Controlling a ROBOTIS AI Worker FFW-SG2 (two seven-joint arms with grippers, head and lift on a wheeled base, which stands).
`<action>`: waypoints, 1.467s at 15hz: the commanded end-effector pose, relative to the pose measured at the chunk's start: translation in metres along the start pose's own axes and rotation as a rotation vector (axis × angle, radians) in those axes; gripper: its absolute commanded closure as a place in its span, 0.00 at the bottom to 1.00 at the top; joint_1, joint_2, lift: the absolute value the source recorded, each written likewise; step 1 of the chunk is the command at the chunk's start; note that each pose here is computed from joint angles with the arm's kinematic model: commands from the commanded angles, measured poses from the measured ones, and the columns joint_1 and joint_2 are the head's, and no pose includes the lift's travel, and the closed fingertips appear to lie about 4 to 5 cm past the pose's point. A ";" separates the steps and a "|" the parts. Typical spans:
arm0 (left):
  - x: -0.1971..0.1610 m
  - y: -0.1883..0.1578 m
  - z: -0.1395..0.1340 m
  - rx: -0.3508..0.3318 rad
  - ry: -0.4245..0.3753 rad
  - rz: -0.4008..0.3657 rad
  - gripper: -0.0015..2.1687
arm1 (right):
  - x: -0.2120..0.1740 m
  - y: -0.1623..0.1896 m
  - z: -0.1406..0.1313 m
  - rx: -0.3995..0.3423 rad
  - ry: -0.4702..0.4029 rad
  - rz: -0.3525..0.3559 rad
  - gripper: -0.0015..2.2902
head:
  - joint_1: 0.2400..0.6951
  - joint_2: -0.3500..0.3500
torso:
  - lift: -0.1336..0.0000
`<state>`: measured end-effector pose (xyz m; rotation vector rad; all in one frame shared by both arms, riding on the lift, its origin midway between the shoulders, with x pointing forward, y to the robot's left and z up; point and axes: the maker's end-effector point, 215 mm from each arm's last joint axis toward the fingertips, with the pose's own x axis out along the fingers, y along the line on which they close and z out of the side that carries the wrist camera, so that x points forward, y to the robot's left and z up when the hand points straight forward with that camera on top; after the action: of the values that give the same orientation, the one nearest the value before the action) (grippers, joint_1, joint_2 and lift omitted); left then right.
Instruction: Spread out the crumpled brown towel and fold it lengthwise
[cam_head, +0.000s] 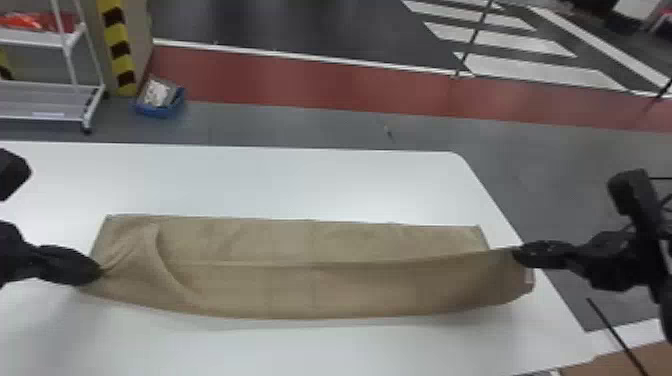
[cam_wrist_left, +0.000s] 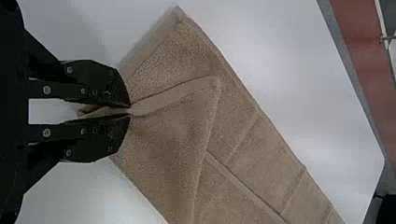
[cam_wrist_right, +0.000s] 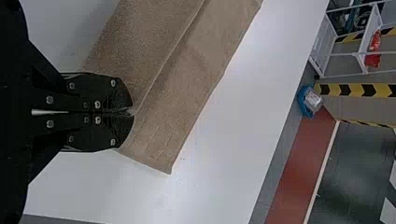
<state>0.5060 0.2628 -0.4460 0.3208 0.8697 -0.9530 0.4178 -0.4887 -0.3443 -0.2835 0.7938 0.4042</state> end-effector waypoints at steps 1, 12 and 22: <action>-0.005 0.001 -0.002 0.020 -0.002 -0.001 0.80 | -0.002 -0.001 0.000 0.001 0.000 0.001 0.58 | 1.00 0.12 | 0.07; -0.049 -0.008 -0.051 0.004 -0.024 0.012 0.47 | 0.002 0.006 -0.001 0.000 -0.003 0.018 0.58 | 1.00 0.18 | 0.07; -0.066 0.028 0.014 -0.052 -0.186 0.229 0.14 | 0.005 0.016 -0.014 0.005 0.018 0.016 0.58 | 1.00 0.24 | 0.07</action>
<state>0.5128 0.3197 -0.3865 0.2654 0.6755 -0.7310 0.4073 -0.4778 -0.3582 -0.2768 0.8098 0.4181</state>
